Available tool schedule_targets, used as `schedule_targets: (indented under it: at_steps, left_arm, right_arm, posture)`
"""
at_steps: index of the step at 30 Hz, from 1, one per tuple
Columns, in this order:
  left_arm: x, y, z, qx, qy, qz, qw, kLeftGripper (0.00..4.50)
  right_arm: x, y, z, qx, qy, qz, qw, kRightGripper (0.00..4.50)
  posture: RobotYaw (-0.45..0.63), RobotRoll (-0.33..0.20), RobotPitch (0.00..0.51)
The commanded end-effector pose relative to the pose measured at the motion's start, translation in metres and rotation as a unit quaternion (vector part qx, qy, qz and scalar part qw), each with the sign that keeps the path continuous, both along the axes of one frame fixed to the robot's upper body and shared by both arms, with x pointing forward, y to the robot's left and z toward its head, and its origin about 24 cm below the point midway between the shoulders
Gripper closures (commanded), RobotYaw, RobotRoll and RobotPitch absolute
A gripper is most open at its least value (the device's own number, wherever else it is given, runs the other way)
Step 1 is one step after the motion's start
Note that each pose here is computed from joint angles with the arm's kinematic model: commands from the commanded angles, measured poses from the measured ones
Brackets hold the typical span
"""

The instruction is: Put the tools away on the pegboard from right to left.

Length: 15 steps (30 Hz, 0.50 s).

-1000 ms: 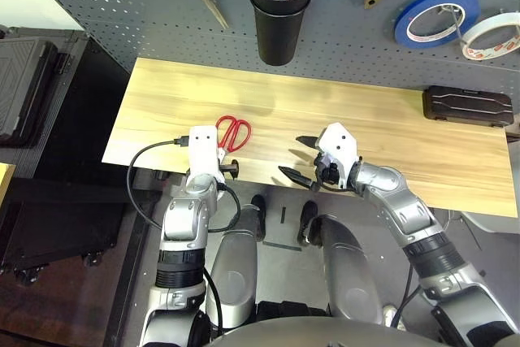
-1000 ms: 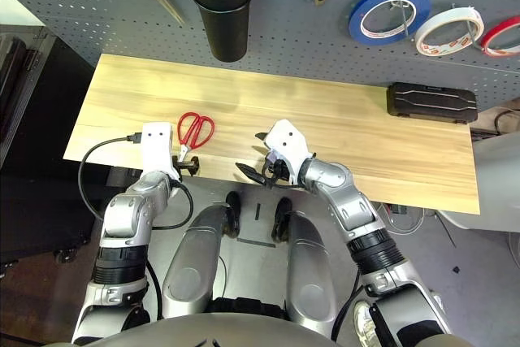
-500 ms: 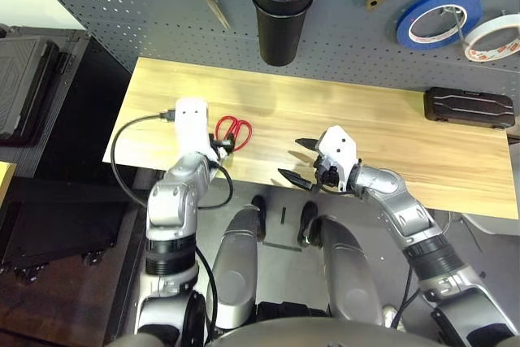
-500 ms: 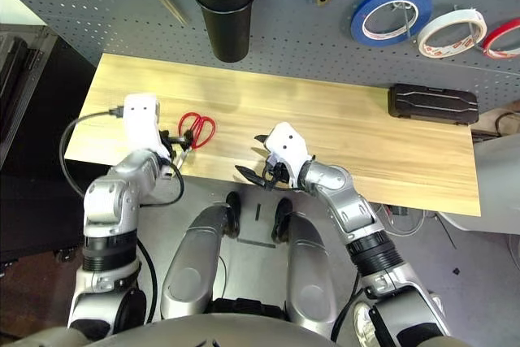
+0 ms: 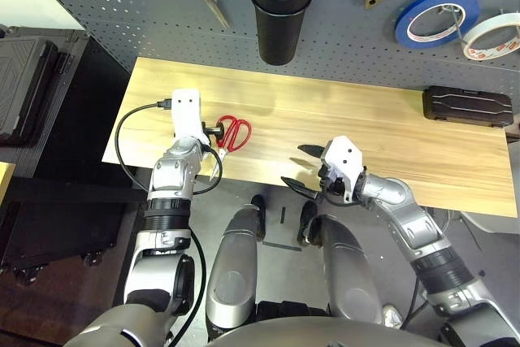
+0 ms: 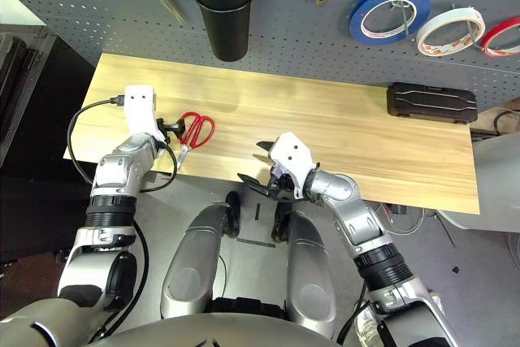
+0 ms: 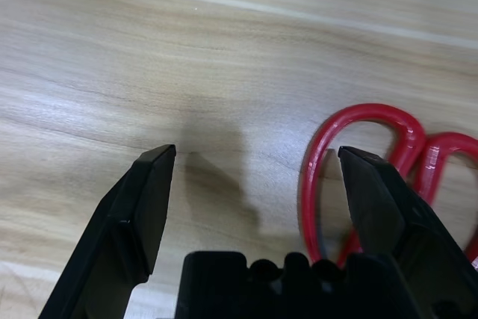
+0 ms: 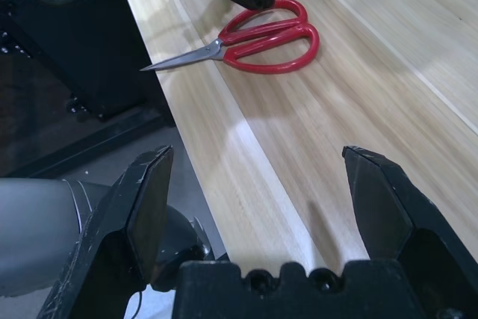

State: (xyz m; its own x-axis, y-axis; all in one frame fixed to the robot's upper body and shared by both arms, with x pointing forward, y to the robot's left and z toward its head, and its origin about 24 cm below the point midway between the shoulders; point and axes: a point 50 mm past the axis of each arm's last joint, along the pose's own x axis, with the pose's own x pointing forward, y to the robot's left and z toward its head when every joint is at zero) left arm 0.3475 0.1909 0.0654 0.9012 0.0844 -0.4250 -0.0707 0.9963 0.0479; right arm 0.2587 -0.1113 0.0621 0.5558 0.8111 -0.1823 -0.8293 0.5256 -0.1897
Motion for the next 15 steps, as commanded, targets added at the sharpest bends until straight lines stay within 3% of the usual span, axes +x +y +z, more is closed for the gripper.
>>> schedule_targets:
  at_steps: [1, 5, 7, 9, 15]
  left_arm:
    - [-0.004, 0.006, -0.018, 0.015, 0.027, 0.008, 0.999, 0.03]
    - [-0.006, 0.004, -0.028, 0.017, 0.048, 0.002, 0.999, 0.03]
    - [-0.009, 0.002, -0.034, 0.015, 0.061, 0.000, 0.998, 0.40]
    - [-0.010, 0.001, -0.037, 0.014, 0.067, -0.002, 0.998, 1.00]
    - [-0.012, -0.003, -0.041, 0.009, 0.072, -0.004, 0.997, 3.41]
  right_arm:
    - [-0.006, -0.005, -0.003, -0.006, 0.011, -0.009, 1.000, 0.00]
    - [-0.007, -0.007, -0.001, -0.008, 0.011, -0.011, 1.000, 0.00]
    - [-0.008, -0.008, 0.000, -0.009, 0.011, -0.009, 1.000, 0.00]
    - [-0.008, -0.008, 0.001, -0.009, 0.012, -0.008, 1.000, 0.00]
    - [-0.005, -0.007, 0.002, -0.011, 0.011, -0.004, 1.000, 0.00]
  posture:
    - [0.10, 0.000, 0.414]
    - [0.09, 0.000, 0.410]
    - [0.09, 0.000, 0.409]
    - [0.09, 0.000, 0.408]
    - [0.10, 0.000, 0.404]
